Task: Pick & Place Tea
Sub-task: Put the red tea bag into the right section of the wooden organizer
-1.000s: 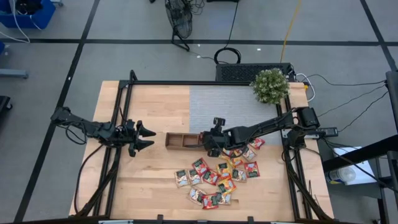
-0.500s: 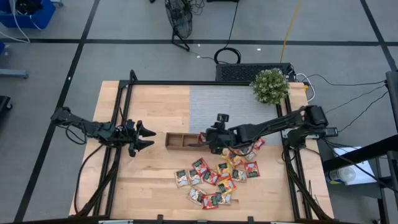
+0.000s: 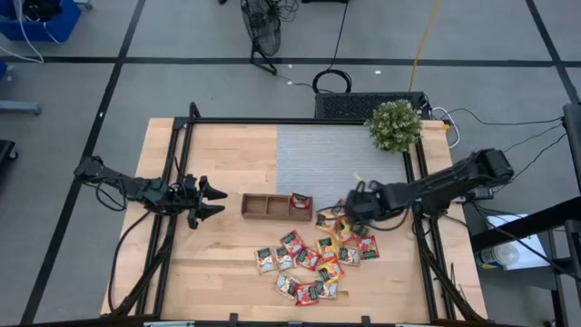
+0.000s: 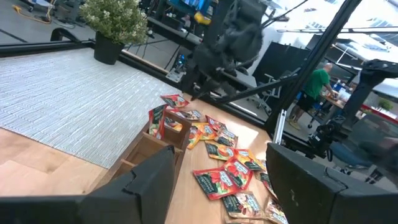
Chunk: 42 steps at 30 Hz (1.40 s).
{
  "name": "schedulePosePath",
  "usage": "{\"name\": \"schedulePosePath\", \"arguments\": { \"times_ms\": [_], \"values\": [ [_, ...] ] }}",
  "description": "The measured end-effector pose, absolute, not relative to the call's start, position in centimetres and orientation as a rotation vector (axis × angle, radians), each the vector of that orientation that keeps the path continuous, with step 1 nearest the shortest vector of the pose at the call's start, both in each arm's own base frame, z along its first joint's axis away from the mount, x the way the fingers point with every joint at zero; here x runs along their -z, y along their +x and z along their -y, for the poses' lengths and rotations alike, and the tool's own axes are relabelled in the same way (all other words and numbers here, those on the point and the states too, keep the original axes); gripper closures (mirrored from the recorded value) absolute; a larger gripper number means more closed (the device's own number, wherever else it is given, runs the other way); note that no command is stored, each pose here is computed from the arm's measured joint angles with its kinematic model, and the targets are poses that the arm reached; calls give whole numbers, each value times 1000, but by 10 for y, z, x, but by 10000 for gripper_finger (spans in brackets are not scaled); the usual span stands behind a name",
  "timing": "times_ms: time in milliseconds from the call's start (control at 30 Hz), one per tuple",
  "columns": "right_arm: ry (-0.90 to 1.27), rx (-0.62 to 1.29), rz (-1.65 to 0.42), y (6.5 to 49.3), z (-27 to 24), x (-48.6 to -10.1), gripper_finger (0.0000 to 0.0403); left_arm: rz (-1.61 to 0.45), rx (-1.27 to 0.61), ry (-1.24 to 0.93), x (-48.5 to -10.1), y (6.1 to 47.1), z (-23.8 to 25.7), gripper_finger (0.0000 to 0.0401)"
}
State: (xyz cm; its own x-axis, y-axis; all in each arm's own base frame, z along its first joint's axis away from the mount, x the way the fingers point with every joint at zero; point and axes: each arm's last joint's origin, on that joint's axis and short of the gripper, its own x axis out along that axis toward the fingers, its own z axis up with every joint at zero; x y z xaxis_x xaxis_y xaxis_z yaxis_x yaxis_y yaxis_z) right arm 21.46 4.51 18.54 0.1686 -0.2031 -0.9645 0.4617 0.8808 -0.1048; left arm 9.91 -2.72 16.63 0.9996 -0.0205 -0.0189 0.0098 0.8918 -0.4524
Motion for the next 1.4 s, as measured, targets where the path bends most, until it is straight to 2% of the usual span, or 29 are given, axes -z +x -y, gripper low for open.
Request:
{"name": "schedulePosePath", "arguments": {
  "times_ms": [200,433,900,1100,1233,1400],
  "values": [
    [323,310,-1468,174,-42,-167,268,-24,16,-469,-166,99,27,151],
    [94,205,-1549,154,-35,-158,268,-24,16,-469,-166,99,27,151],
    [25,335,-1558,160,-36,-143,269,-24,16,-469,-166,99,27,151],
    [24,330,-1554,167,-37,-136,271,-24,16,-469,-166,99,27,151],
    [64,341,-1556,167,-38,-136,300,-23,16,-469,-166,99,27,151],
    [96,356,-1543,168,-39,-135,387,-24,15,-469,-166,99,27,151]
  ]
}}
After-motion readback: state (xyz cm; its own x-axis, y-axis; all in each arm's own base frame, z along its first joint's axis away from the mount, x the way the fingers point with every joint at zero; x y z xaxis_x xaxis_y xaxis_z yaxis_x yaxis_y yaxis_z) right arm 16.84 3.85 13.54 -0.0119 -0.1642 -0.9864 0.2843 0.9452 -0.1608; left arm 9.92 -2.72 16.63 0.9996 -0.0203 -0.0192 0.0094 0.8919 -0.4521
